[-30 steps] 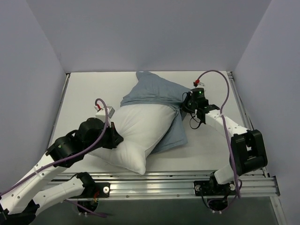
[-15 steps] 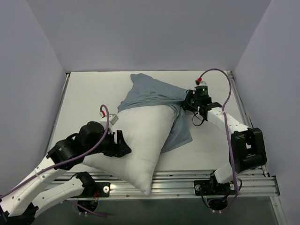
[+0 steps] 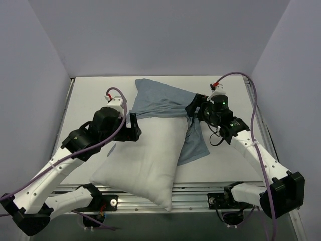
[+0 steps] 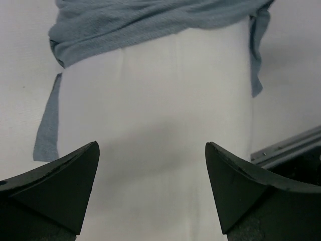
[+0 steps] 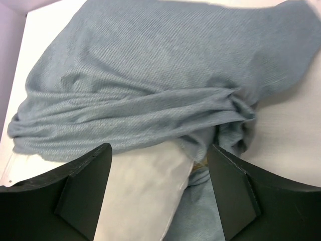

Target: Remove the pillowcase from the pillow

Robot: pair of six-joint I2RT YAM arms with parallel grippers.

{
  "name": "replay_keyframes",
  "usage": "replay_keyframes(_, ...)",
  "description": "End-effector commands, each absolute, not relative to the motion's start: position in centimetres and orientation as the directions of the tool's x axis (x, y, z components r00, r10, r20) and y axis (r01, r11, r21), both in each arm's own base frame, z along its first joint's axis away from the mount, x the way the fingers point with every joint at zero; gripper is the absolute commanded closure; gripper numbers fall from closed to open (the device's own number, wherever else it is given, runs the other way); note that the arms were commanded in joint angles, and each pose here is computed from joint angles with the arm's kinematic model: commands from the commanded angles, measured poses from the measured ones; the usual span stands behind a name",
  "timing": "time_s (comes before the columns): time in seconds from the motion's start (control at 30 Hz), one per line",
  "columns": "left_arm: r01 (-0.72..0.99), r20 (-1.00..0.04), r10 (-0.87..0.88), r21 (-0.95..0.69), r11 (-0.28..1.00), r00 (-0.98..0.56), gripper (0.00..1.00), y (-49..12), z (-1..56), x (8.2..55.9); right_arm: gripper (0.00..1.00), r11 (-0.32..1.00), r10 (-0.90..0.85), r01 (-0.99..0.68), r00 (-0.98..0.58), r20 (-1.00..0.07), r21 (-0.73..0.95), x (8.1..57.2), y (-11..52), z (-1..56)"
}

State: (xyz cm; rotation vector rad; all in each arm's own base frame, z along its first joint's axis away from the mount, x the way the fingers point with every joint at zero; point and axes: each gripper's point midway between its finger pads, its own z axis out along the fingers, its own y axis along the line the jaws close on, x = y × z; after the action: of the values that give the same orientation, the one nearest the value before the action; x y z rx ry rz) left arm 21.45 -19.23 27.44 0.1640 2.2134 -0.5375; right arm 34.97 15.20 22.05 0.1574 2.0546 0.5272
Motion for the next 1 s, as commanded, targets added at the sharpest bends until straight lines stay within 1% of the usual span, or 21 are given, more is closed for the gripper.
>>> replay_keyframes(0.0,0.16,-0.762,-0.081,-0.237,0.958,-0.642,0.05,-16.8,24.4,25.2,0.28,0.864,0.301,-0.151,-0.608,-0.734,0.48,33.9,18.2,19.6)
replay_keyframes(0.03,0.159,-0.713,-0.076,-0.257,0.953,-0.697,0.05,-17.2,21.7,24.9,0.28,0.847,0.277,-0.195,-0.633,-0.723,0.495,33.1,20.1,19.4)
replay_keyframes(0.1,0.123,-0.673,-0.121,-0.303,0.945,-0.73,0.05,-17.2,19.6,25.4,0.28,0.845,0.237,-0.217,-0.666,-0.707,0.488,33.2,22.3,17.7)
replay_keyframes(0.13,0.113,-0.616,-0.129,-0.338,0.935,-0.777,0.03,-17.7,17.3,24.6,0.27,0.838,0.208,-0.248,-0.678,-0.705,0.486,32.8,23.8,17.3)
replay_keyframes(0.17,0.109,-0.593,-0.136,-0.357,0.928,-0.794,0.02,-18.1,16.5,24.3,0.27,0.843,0.183,-0.248,-0.701,-0.689,0.477,33.3,24.8,15.9)
replay_keyframes(0.23,0.096,-0.567,-0.177,-0.419,0.903,-0.804,0.01,-19.1,15.7,24.1,0.27,0.831,0.16,-0.277,-0.713,-0.683,0.483,33.9,26.7,15.2)
replay_keyframes(0.27,0.103,-0.523,-0.172,-0.455,0.884,-0.835,0.0,-19.7,14.4,23.0,0.27,0.823,0.139,-0.289,-0.732,-0.666,0.489,34.6,28.0,14.2)
replay_keyframes(0.33,0.112,-0.514,-0.221,-0.539,0.835,-0.829,0.0,-21.1,15.0,22.7,0.27,0.804,0.109,-0.332,-0.734,-0.671,0.493,35.3,30.3,14.0)
replay_keyframes(0.37,0.11,-0.483,-0.222,-0.568,0.815,-0.847,0.06,-21.5,14.1,21.7,0.27,0.805,0.057,-0.356,-0.75,-0.659,0.475,35.7,31.4,12.2)
replay_keyframes(0.4,0.137,-0.499,-0.245,-0.612,0.779,-0.831,0.06,-22.6,14.9,22.0,0.27,0.792,0.046,-0.39,-0.73,-0.682,0.471,36.8,33.0,13.7)
replay_keyframes(0.47,0.178,-0.495,-0.248,-0.663,0.727,-0.833,0.07,-24.7,15.9,20.8,0.27,0.783,-0.011,-0.43,-0.731,-0.682,0.449,37.2,35.2,12.7)
replay_keyframes(0.5,0.211,-0.513,-0.248,-0.677,0.705,-0.822,0.06,-25.7,16.7,20.7,0.27,0.775,-0.021,-0.459,-0.705,-0.709,0.434,38.2,36.2,14.0)
replay_keyframes(0.57,0.263,-0.543,-0.208,-0.663,0.701,-0.814,0.06,-27.2,17.3,19.7,0.27,0.775,-0.044,-0.476,-0.697,-0.716,0.416,38.9,36.9,13.9)
replay_keyframes(0.6,0.288,-0.563,-0.201,-0.659,0.695,-0.802,0.06,-27.7,18.3,19.7,0.26,0.777,-0.052,-0.494,-0.669,-0.742,0.391,39.6,37.0,15.0)
replay_keyframes(0.67,0.308,-0.582,-0.171,-0.63,0.713,-0.795,0.05,-27.8,18.3,19.5,0.26,0.801,-0.069,-0.492,-0.642,-0.764,0.341,40.4,36.3,15.8)
replay_keyframes(0.73,0.304,-0.615,-0.182,-0.599,0.741,-0.767,0.05,-27.1,19.0,20.2,0.25,0.826,-0.105,-0.493,-0.613,-0.783,0.275,40.6,35.1,16.4)
replay_keyframes(0.8,0.283,-0.642,-0.189,-0.558,0.78,-0.743,0.04,-25.8,19.1,20.7,0.24,0.84,-0.112,-0.486,-0.587,-0.802,0.239,40.2,33.8,17.9)
replay_keyframes(0.83,0.268,-0.676,-0.213,-0.532,0.803,-0.706,0.03,-24.8,19.9,21.4,0.24,0.855,-0.127,-0.476,-0.58,-0.804,0.208,40.0,32.8,17.7)
replay_keyframes(0.87,0.259,-0.689,-0.217,-0.517,0.816,-0.691,0.03,-24.2,20.2,21.6,0.23,0.856,-0.117,-0.476,-0.557,-0.822,0.201,39.6,32.2,19.2)
replay_keyframes(0.97,0.219,-0.718,-0.242,-0.484,0.847,-0.652,0.03,-21.8,21.1,22.2,0.23,0.878,-0.113,-0.451,-0.521,-0.846,0.16,38.3,29.8,21.0)
